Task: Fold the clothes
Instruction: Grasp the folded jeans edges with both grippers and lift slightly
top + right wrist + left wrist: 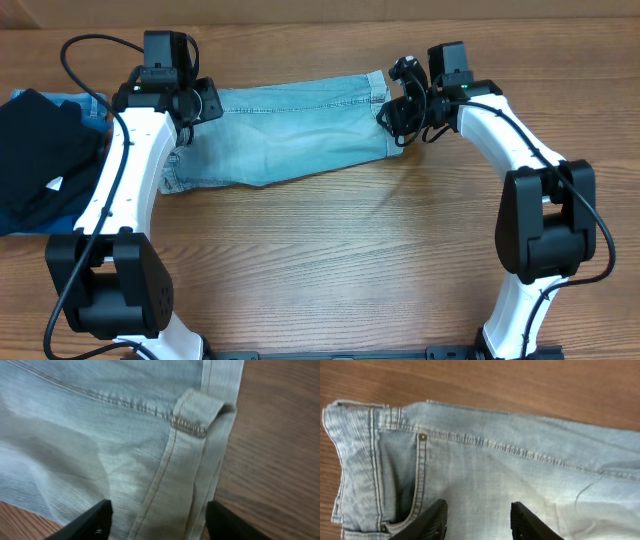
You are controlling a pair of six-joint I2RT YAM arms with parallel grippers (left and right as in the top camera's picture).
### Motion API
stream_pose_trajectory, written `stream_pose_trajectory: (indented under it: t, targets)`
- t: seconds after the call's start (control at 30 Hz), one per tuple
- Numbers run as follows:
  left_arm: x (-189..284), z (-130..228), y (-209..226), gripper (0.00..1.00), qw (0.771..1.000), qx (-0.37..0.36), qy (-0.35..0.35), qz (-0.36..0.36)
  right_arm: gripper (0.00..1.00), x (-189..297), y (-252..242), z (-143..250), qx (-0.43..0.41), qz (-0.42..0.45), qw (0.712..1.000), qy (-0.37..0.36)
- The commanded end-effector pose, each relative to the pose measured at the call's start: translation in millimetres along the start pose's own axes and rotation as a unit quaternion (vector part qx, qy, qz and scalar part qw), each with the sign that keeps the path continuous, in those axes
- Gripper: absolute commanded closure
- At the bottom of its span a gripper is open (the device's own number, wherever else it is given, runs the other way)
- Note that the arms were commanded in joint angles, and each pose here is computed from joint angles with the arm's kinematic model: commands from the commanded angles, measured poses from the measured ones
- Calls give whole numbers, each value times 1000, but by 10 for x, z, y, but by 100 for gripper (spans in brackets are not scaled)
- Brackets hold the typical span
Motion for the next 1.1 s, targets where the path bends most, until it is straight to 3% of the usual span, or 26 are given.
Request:
stream_pose_trajectory:
  t: [0.0,0.17,0.33,0.47,0.8,1.07]
  targets:
    - [-71,61,39,55,1000,-12,16,-9,30,0,-19,-17,-10,1,1000,-3]
    - [-143,188,71,55,999,-11,37,-13,21,1,-18,-51,-7,1,1000,-11]
    - [-557,575,86,53,994,-13,110,-16,4,11,-44,-238,-12,11,998,-56]
    - [-838,771,112,52,988,-12,152,-19,0,-6,-50,-296,-18,10,997,-70]
    - [-923,845,112,52,986,-11,167,-17,4,-320,-44,-387,-13,-44,994,-100]
    - [-922,848,113,52,986,-11,168,-18,16,-559,-125,-333,-41,-53,993,-97]
Point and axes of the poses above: each gripper's point midway between its finger pads, its own x axis back along the fingers, its own y axis along the line the jaws close on, z = x × y, the point moved 4 cm from there along x, back along the fingers, and after that the axes turned 13 degrees about -x, right-handed, at the moved point
